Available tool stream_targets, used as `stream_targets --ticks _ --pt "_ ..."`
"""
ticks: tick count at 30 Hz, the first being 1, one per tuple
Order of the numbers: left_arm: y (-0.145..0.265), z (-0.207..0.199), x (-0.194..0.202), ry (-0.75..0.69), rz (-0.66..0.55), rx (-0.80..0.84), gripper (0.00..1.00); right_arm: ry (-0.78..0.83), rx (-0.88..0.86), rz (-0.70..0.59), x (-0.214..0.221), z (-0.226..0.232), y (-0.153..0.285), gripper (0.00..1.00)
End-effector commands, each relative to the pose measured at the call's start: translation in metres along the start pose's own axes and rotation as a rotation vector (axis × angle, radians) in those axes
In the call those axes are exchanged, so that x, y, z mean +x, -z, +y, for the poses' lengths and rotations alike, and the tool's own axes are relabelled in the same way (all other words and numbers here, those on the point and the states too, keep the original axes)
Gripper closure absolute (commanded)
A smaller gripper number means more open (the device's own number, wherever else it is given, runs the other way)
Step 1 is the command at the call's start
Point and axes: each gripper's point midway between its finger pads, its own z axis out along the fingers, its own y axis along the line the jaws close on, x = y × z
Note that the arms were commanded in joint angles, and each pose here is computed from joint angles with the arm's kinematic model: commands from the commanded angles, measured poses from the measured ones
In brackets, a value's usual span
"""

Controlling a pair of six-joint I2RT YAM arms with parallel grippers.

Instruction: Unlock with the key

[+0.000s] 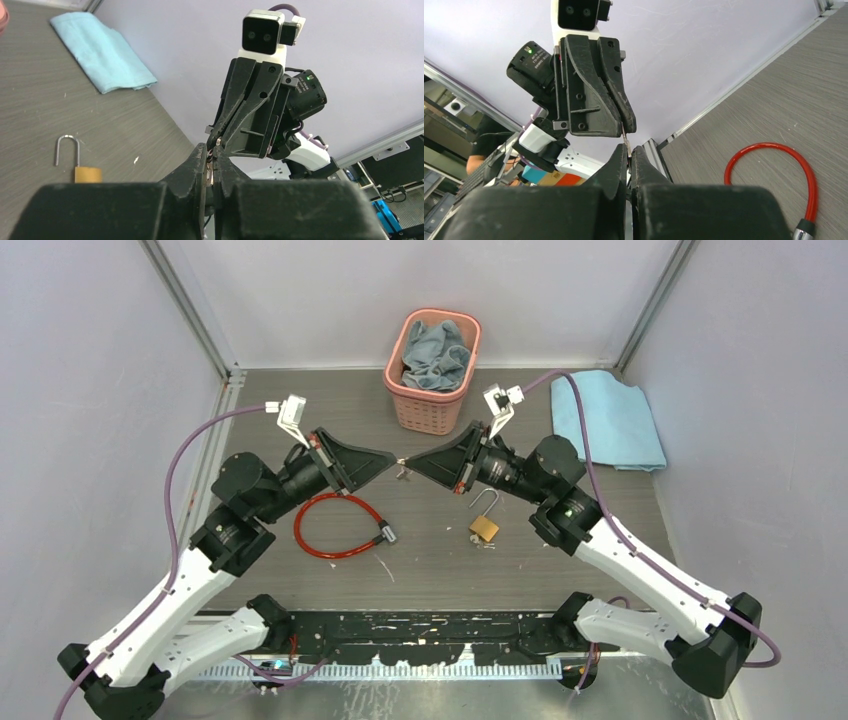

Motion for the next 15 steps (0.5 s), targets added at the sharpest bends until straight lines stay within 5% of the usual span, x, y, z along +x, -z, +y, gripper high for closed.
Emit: stream_targets --ticks 1,8,15 --pt "0.002 0.009 0.006 -0.023 0.025 -0.038 0.84 0.015 0.012 -0.030 0.002 0.001 0.012 0.99" --pt "0.013 0.034 0.017 -0.059 0.057 -0.154 0.49 -0.010 0.100 -0.043 0.019 -0.023 0.028 0.99" --pt "0.036 0.070 0.030 -0.120 0.108 -0.330 0.41 -0.034 0.205 -0.053 0.036 -0.048 0.048 0.99"
